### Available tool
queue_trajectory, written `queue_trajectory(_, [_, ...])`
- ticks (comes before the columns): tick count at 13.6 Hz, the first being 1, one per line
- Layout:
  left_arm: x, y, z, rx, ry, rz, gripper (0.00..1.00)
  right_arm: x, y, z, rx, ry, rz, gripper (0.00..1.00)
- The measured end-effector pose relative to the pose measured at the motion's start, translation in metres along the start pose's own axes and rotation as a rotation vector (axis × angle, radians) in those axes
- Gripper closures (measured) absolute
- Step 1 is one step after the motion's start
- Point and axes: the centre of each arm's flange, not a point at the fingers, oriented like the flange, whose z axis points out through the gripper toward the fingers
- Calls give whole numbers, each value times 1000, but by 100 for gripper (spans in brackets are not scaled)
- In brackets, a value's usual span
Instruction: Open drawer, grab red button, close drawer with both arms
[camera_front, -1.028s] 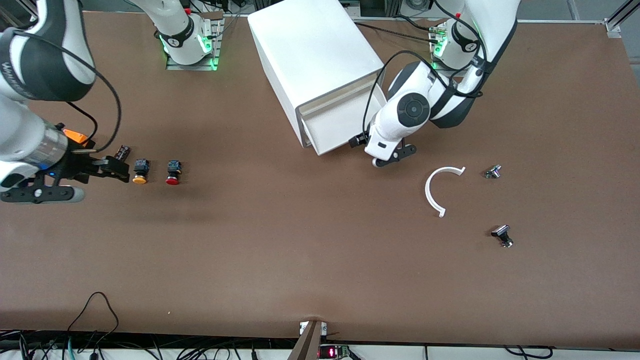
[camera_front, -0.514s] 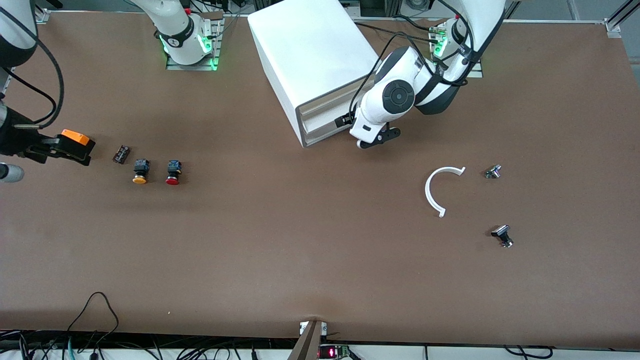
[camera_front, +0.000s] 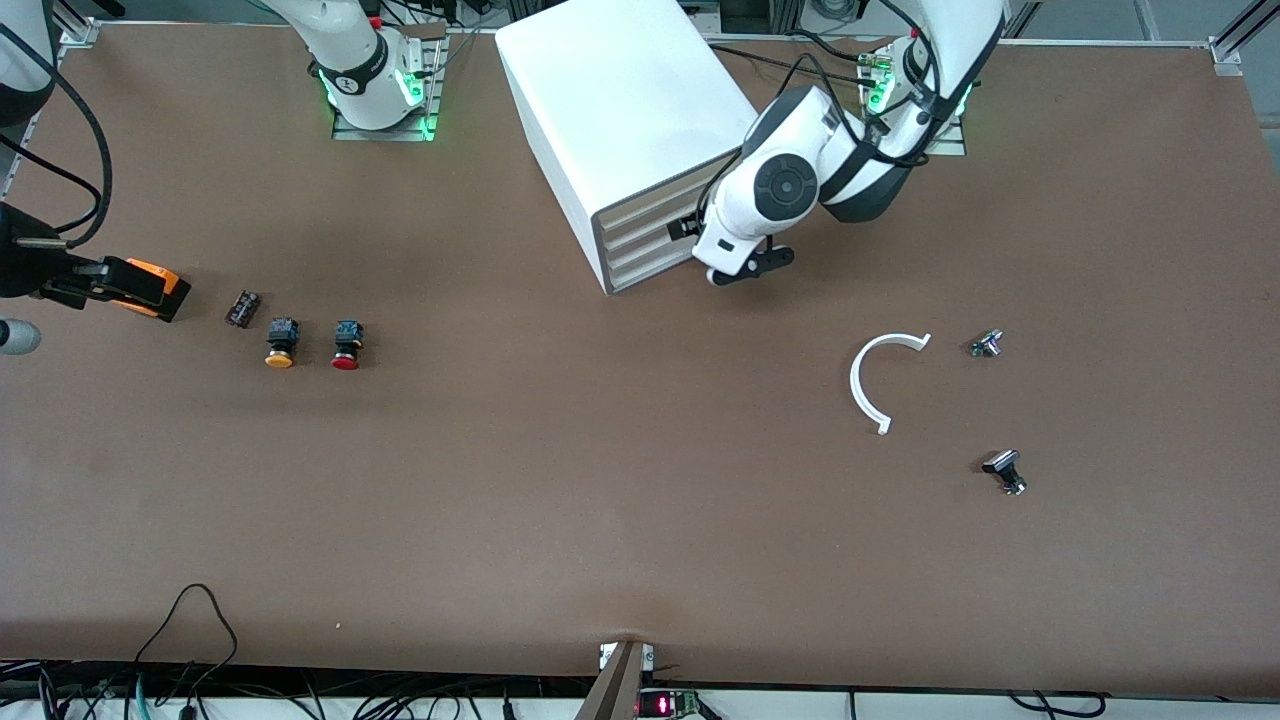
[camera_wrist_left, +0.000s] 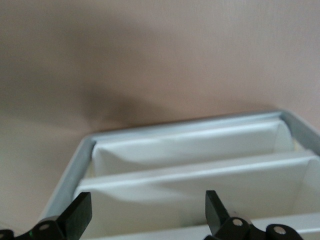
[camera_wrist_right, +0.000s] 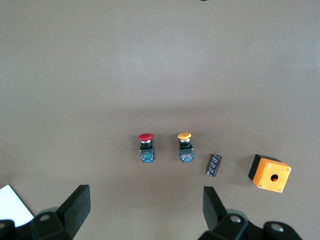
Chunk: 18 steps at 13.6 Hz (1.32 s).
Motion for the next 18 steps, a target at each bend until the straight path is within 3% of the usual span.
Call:
queue_trajectory(4, [121,-91,-91,-111,130,160,0,-4,3,-3,0,-9,4,0])
queue_trajectory(6, [148,-121,-136,-136,200,198,0,-7,4,-9,2,-2,4,0])
queue_trajectory(9, [150,-137,-203,-4,297,269,0,-14,6,-17,5,6,5,0])
queue_trajectory(13, [132,-158,-298,73,282,280,0,-29,10,-25,13,16,8,0])
queue_trajectory(16, [137,-177,-330,152,320,306,0,-37,12,-20,19,24,9,0])
queue_trajectory(18, [150,-201,-339,161,325,331,0,-41,15,-20,21,27,12,0])
